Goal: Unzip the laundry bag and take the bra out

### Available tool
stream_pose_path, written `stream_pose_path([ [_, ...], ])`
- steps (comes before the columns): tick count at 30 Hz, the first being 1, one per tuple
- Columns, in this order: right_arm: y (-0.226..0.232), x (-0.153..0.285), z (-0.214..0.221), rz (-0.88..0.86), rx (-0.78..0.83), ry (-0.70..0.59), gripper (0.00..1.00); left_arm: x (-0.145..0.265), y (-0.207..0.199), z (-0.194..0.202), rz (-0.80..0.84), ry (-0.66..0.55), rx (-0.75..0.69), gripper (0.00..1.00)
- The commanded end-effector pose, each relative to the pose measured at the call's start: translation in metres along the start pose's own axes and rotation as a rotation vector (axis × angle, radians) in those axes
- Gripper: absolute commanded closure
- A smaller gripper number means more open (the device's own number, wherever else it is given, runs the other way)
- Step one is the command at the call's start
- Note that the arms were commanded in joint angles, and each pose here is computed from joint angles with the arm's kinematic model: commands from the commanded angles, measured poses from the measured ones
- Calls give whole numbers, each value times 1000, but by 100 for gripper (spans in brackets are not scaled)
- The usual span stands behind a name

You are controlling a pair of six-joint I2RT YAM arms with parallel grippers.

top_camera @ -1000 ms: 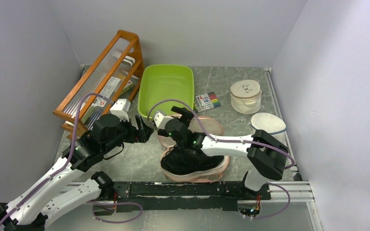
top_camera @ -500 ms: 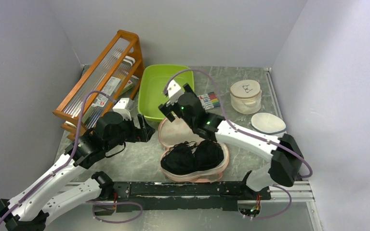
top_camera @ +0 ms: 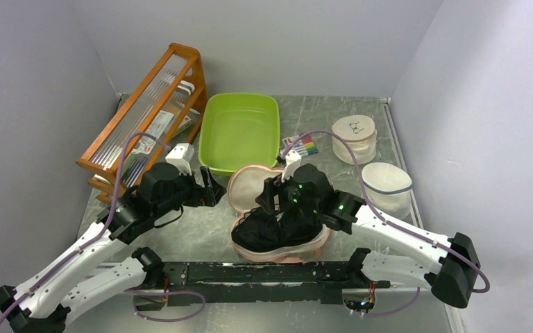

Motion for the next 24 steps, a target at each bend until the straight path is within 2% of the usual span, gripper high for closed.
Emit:
stream_pose_path([
  [1, -5, -10, 12, -11, -112, -23, 32, -8, -8, -2, 52, 14, 4, 1],
  [5, -26, -34, 23, 71, -152, -14, 38, -9, -11, -4, 56, 26, 6, 1],
  [9, -37, -53, 27, 101, -192, -61, 46, -9, -10, 1, 66, 32, 39, 1],
  [15, -48, -75, 38, 111, -226, -72, 68, -19, -7, 11, 67, 80, 75, 1],
  [24, -52, -84, 65, 120, -255, -64, 71, -45, -9, 14, 42, 124, 66, 1],
])
Point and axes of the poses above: each gripper's point midway between its finger pads, its own x axis back along the fingers, its own y axis along the line the jaws close on, z = x × y, the point moved 9 cm from there along x, back along the fingers, and after that the axes turned 10 degrees about x, right-handed, at the moved point
